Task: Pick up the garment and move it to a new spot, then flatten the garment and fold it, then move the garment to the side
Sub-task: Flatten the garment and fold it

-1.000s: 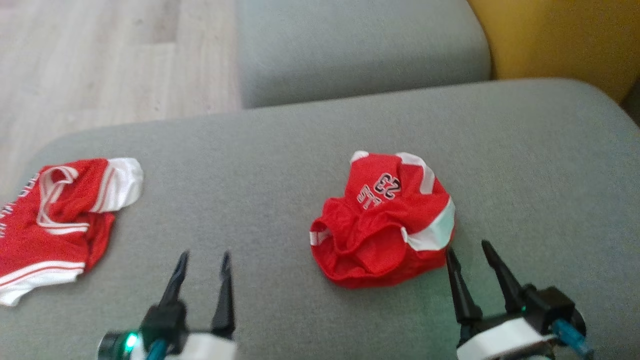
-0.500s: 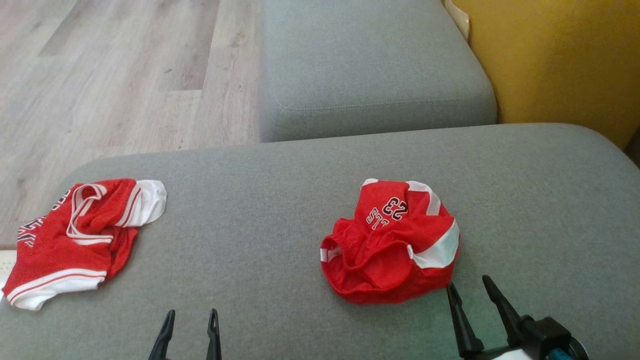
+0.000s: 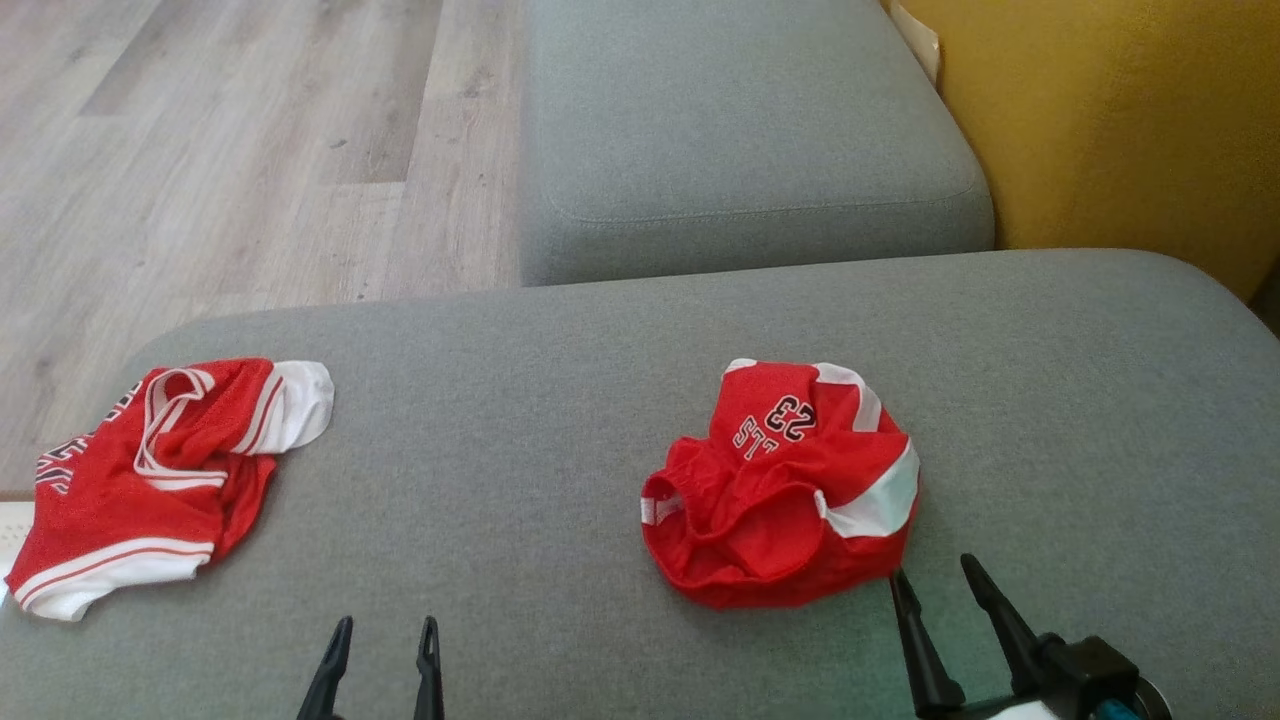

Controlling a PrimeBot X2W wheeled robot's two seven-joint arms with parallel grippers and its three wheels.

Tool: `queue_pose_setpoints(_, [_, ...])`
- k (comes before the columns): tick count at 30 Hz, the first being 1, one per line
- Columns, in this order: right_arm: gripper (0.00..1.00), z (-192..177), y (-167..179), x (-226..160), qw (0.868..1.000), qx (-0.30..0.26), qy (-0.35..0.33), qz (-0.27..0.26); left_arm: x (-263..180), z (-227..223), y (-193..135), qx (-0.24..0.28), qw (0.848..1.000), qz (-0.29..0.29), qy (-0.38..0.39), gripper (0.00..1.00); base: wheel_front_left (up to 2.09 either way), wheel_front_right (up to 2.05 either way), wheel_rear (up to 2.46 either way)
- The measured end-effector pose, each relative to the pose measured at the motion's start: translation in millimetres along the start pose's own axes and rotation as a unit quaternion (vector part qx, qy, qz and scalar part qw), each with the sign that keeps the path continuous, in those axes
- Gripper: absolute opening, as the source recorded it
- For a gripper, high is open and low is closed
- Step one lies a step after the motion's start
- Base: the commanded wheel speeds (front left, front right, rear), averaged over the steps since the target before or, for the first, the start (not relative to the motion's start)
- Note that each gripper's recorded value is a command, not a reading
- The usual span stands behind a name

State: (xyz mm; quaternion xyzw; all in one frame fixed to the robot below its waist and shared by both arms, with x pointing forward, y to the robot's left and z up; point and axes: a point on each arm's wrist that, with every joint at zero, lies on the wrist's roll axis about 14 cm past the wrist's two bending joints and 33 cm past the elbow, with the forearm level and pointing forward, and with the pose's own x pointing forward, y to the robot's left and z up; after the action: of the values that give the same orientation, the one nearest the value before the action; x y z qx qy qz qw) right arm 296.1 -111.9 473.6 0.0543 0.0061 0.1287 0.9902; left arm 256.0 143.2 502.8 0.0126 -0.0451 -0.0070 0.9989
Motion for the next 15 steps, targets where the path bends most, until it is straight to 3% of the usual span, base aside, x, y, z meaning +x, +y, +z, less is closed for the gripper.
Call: queue_pose_setpoints(15, [1.00, -1.4, 0.6, -0.8, 1.000, 0.001, 0.002, 0.000, 3.1, -0.6, -1.5, 0.002, 1.000, -0.009, 0.000, 1.00, 0.00, 0.00, 0.00])
